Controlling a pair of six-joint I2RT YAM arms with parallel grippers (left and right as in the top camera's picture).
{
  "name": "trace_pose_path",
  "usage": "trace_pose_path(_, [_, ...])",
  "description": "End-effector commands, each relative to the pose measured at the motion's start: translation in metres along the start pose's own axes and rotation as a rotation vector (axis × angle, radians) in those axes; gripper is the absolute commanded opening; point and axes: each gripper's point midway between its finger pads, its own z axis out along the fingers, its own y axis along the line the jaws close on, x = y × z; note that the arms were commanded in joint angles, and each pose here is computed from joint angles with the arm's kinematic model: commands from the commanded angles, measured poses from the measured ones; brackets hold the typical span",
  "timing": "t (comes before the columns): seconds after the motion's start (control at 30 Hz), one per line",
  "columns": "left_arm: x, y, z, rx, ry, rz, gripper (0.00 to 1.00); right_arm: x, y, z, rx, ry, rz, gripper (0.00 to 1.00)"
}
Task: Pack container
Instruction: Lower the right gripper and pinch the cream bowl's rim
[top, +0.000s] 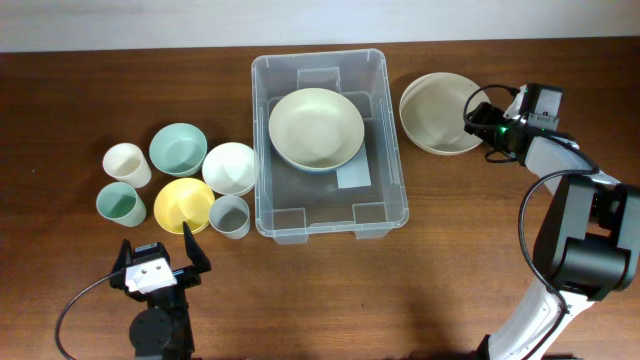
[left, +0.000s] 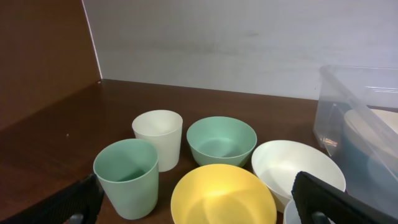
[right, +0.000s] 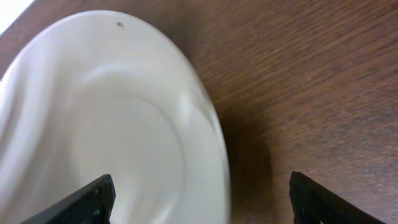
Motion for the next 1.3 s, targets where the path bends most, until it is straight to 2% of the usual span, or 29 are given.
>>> trace_pose_path(0.0, [0.001, 0.000, 0.000, -0.004, 0.002, -0.009, 0.99, 0.000, 0.007, 0.004, -0.031, 0.007, 0.008, 0.85])
trace_pose_path(0.5, [0.001, 0.000, 0.000, -0.004, 0.002, -0.009, 0.99, 0.018, -0.002, 0.019, -0.021, 0.061, 0.023, 0.85])
trace_pose_path(0.57, [0.001, 0.000, 0.000, -0.004, 0.002, -0.009, 0.99, 0.018, -0.001, 0.019, -0.024, 0.062, 0.023, 0.77])
trace_pose_path(0.63, [0.001, 0.000, 0.000, -0.004, 0.002, -0.009, 1.00, 0.017, 0.002, 0.019, -0.043, 0.061, 0.021, 0.63])
trace_pose_path(0.73, [0.001, 0.000, 0.000, -0.004, 0.002, -0.009, 0.99, 0.017, 0.004, 0.019, -0.061, 0.062, 0.023, 0.34])
trace_pose_path(0.87, [0.001, 0.000, 0.000, -0.004, 0.002, -0.009, 0.99, 0.017, 0.006, 0.019, -0.074, 0.063, 0.022, 0.06])
trace_pose_path(1.1, [0.001, 0.000, 0.000, -0.004, 0.002, -0.009, 0.99, 0.017, 0.016, 0.014, -0.153, 0.083, 0.032, 0.04])
trace_pose_path(1.27, [0.001, 0.000, 0.000, -0.004, 0.002, -0.009, 0.99, -0.016, 0.010, -0.017, -0.184, 0.002, 0.046, 0.04])
